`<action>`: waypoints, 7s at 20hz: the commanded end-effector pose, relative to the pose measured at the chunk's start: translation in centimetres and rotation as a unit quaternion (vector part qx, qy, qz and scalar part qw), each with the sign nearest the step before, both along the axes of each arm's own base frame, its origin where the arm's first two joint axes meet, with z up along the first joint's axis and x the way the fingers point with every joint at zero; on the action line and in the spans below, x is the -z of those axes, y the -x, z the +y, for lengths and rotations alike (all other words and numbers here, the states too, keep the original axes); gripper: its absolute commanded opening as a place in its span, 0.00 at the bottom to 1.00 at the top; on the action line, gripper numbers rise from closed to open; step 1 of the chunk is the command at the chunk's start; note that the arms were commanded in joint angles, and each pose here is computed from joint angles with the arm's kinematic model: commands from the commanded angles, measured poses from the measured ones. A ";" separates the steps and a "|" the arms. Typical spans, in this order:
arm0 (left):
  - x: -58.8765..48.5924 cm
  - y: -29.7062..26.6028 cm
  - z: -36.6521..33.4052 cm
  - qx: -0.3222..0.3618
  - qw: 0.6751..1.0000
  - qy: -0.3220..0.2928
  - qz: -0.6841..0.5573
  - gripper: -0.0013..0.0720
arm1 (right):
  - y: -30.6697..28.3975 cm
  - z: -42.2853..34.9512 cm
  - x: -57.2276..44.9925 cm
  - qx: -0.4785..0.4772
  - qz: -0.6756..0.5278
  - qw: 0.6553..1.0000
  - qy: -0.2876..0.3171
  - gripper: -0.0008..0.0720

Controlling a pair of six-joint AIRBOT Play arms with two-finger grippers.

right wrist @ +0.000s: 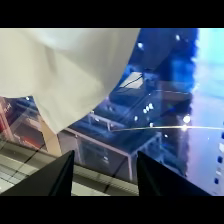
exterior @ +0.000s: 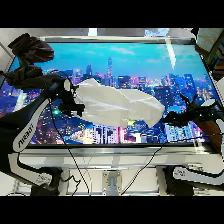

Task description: Fold the shirts.

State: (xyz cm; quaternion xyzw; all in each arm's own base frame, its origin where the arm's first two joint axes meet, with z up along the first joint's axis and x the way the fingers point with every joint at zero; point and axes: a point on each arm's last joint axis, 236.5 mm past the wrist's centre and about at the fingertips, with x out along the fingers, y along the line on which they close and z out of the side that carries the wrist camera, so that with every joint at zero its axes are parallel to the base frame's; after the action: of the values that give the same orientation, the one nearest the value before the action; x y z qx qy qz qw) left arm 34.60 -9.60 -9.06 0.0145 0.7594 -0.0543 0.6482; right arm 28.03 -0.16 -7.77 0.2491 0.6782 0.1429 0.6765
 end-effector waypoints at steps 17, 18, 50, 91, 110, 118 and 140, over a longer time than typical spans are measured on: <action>2.1 -1.2 -4.6 -0.145 0.961 0.234 0.006 0.29 | -0.1 1.4 -0.8 0.025 0.004 0.999 -0.036 0.61; 1.9 -1.8 -4.9 -0.154 0.958 0.241 -0.004 0.23 | 0.0 2.0 -0.7 0.032 0.006 0.998 -0.049 0.61; -21.1 -11.7 -10.8 -0.164 0.786 0.508 -0.313 0.03 | -4.0 7.8 -12.1 0.086 -0.265 0.957 -0.082 0.06; -20.9 -19.0 4.6 -0.185 0.848 0.339 -0.364 0.81 | -21.7 -9.0 -9.8 0.002 -0.197 0.950 0.243 0.52; -0.1 13.0 5.0 -0.292 0.932 0.160 -0.139 0.82 | 0.9 -5.8 -5.9 0.227 -0.164 0.960 -0.002 0.54; 1.9 11.5 5.6 -0.325 0.921 0.156 -0.145 0.81 | 0.8 -5.3 -7.0 0.224 -0.179 0.958 -0.007 0.54; 4.2 11.0 3.4 -0.332 0.915 0.206 -0.103 0.03 | 7.8 -1.4 0.7 0.202 0.043 0.978 -0.014 0.54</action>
State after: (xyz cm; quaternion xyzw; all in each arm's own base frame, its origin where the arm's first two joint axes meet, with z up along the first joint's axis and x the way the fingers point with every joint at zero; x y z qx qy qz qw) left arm 24.23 -5.86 -13.31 -0.3737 0.6107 0.0227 0.6978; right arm 20.57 -2.13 -7.25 0.3856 0.6290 0.0039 0.6750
